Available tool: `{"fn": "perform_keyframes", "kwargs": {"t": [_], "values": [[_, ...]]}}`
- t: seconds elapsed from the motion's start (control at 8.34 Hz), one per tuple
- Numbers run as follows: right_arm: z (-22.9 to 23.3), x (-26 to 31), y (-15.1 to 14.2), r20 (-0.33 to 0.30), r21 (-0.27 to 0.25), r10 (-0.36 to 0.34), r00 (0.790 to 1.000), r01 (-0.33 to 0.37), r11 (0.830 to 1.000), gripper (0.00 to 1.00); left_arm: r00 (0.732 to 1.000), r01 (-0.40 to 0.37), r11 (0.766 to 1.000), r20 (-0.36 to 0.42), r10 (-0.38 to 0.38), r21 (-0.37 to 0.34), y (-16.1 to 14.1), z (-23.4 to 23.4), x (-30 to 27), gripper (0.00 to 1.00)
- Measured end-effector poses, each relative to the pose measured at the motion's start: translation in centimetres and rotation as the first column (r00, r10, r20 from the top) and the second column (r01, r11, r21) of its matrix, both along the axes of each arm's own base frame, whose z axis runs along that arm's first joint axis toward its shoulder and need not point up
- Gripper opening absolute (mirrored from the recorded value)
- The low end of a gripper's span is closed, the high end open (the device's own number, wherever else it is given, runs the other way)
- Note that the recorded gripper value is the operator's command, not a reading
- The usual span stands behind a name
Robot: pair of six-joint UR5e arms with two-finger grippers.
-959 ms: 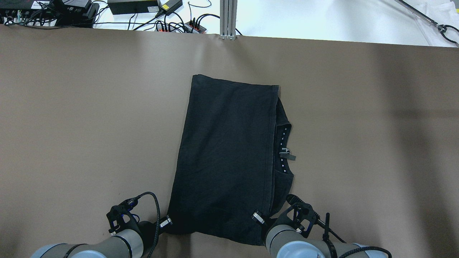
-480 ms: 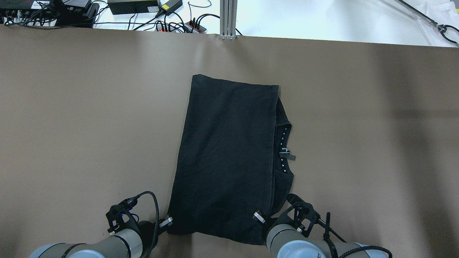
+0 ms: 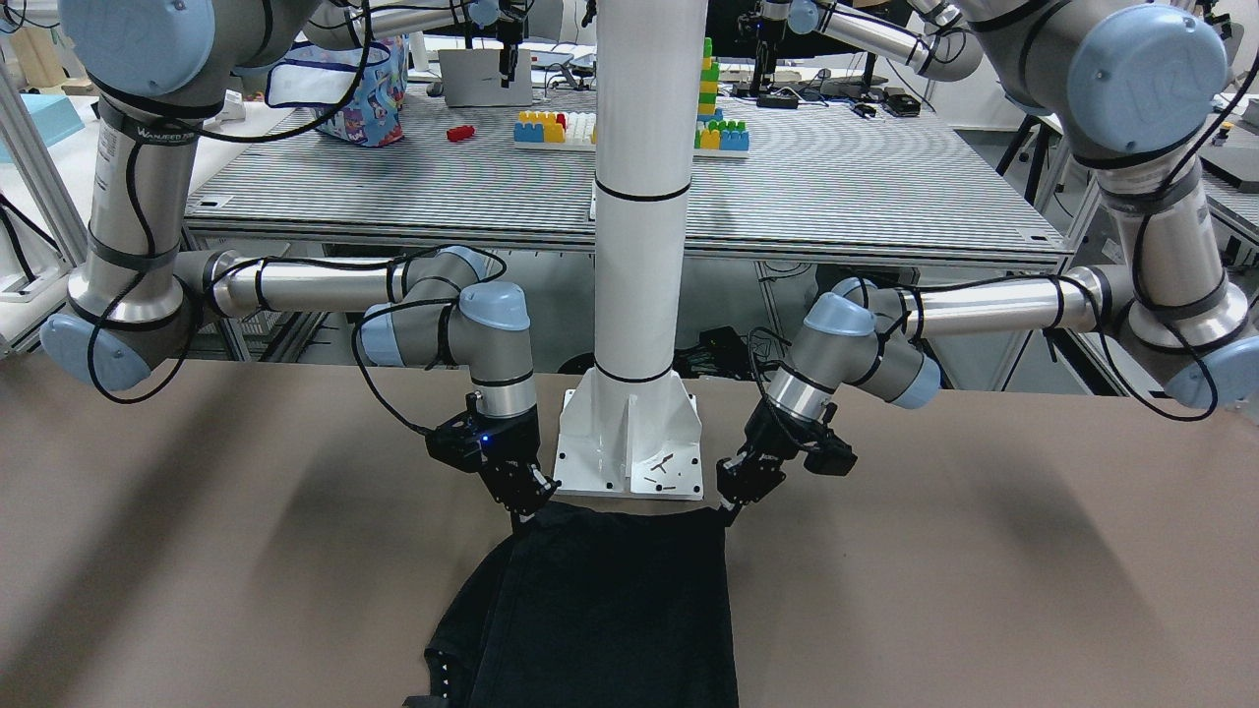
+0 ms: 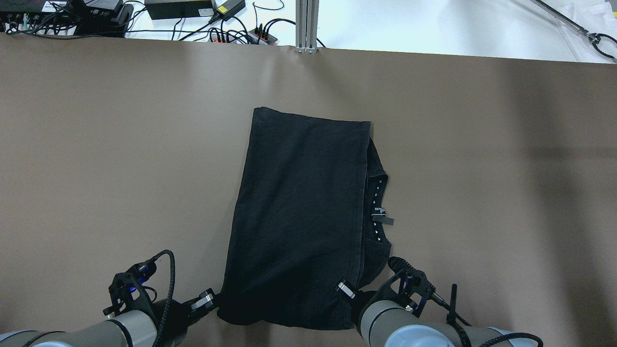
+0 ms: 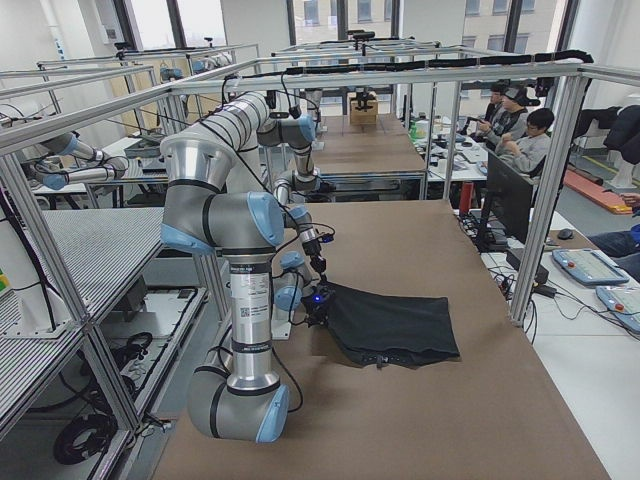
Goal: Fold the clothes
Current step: 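Grasp the near edge with both grippers and lift it away from the robot, then lay the lifted edge onto the far half and open both grippers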
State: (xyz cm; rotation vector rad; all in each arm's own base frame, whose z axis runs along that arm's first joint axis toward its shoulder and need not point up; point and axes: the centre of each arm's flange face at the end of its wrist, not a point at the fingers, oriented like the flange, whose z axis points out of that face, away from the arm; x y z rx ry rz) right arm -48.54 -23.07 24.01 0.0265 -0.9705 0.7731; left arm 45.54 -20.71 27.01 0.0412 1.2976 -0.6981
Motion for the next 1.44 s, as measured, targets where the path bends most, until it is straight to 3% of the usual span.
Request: {"fn": "perform_keyframes", "kwargs": {"t": [0.24,0.36,0.6,1.08,1.2,1.32,1.44], "values": [[-3.3,3.6,-0.9,0.091,-0.004,0.009,0.996,-0.009,1.0,0.0,0.999,-0.037,0.999,-0.012,0.037,-0.023,-0.7,-5.7,-4.5,0.0],[-4.1,5.8,-3.2,0.123,-0.047,0.009,0.992,-0.003,0.999,0.0,0.999,-0.037,0.999,-0.005,0.037,-0.04,-2.9,-7.7,-5.7,0.0],[-5.1,9.8,-10.9,0.162,-0.131,0.035,0.986,-0.014,0.991,0.0,0.999,-0.024,0.997,0.027,0.026,-0.067,-10.7,-9.9,-6.3,0.0],[-5.1,8.4,-25.5,0.067,-0.101,0.072,0.995,-0.065,0.993,0.0,0.987,0.052,0.995,0.155,-0.038,-0.086,-29.2,-10.2,-6.0,0.0],[-3.9,7.0,-28.6,0.057,-0.086,0.077,0.995,-0.072,0.994,0.12,0.981,0.071,0.993,0.185,-0.052,-0.096,-33.2,-10.1,-5.4,0.0],[-2.0,5.6,-31.8,0.047,-0.062,0.077,0.996,-0.074,0.995,0.91,0.976,0.093,0.99,0.206,-0.07,-0.103,-37.7,-9.0,-4.4,0.48],[-0.5,4.4,-34.7,0.035,-0.04,0.076,0.997,-0.074,0.996,0.95,0.973,0.109,0.989,0.216,-0.086,-0.096,-41.8,-7.1,-2.9,0.99]]}}
